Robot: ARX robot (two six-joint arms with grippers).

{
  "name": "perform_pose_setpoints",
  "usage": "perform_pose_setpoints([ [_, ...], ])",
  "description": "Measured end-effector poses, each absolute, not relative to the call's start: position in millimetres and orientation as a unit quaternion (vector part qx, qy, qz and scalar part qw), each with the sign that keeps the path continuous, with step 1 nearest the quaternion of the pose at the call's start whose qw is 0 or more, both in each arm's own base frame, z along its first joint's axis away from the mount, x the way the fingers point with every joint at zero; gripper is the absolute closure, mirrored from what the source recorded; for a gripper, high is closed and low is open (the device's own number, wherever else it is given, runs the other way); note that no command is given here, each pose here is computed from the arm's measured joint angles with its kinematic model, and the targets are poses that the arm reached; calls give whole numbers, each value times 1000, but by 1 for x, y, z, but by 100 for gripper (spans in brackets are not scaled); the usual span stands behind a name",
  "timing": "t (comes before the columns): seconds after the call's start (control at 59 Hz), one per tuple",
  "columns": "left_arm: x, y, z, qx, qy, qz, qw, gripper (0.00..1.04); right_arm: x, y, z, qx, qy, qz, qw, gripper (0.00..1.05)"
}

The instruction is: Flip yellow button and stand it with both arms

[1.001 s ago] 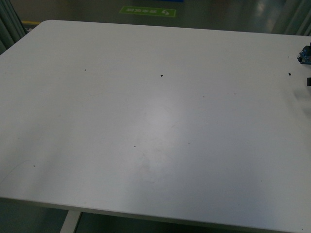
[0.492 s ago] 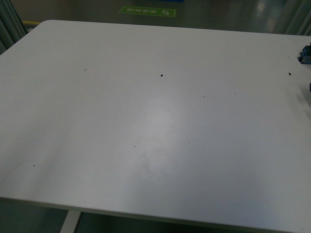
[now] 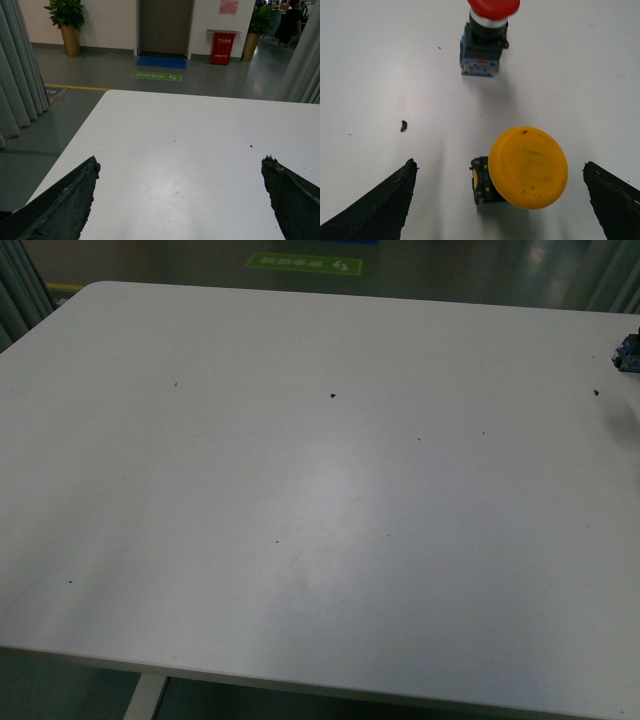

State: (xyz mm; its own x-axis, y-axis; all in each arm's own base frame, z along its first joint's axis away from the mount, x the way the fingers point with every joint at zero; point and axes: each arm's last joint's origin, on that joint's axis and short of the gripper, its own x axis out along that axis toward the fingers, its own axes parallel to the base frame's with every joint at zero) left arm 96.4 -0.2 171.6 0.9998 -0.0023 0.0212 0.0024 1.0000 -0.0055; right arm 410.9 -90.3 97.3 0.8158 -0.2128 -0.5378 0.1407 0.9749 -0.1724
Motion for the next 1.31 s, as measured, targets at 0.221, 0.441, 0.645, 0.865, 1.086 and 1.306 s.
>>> perform_pose_setpoints([
  [0.221,96,0,172,-3,-11,-1,1000,7,397,-72,130,-47,255,-64,964,7],
  [0.441,96,0,172,-3,-11,-1,1000,7,360,-57,165,-4,201,-55,978,7],
  [0.645,96,0,172,-3,-11,-1,1000,7,354,-56,173,10,188,-59,980,7],
  [0.865,96,0,172,-3,-11,-1,1000,7,321,-43,154,0,38,-5,999,36],
  [1.086,96,0,172,-3,-11,-1,1000,7,269,-25,163,-5,3,-2,1000,75],
  [1.306,96,0,172,-3,-11,-1,1000,7,220,-13,161,-5,8,-2,1000,101],
])
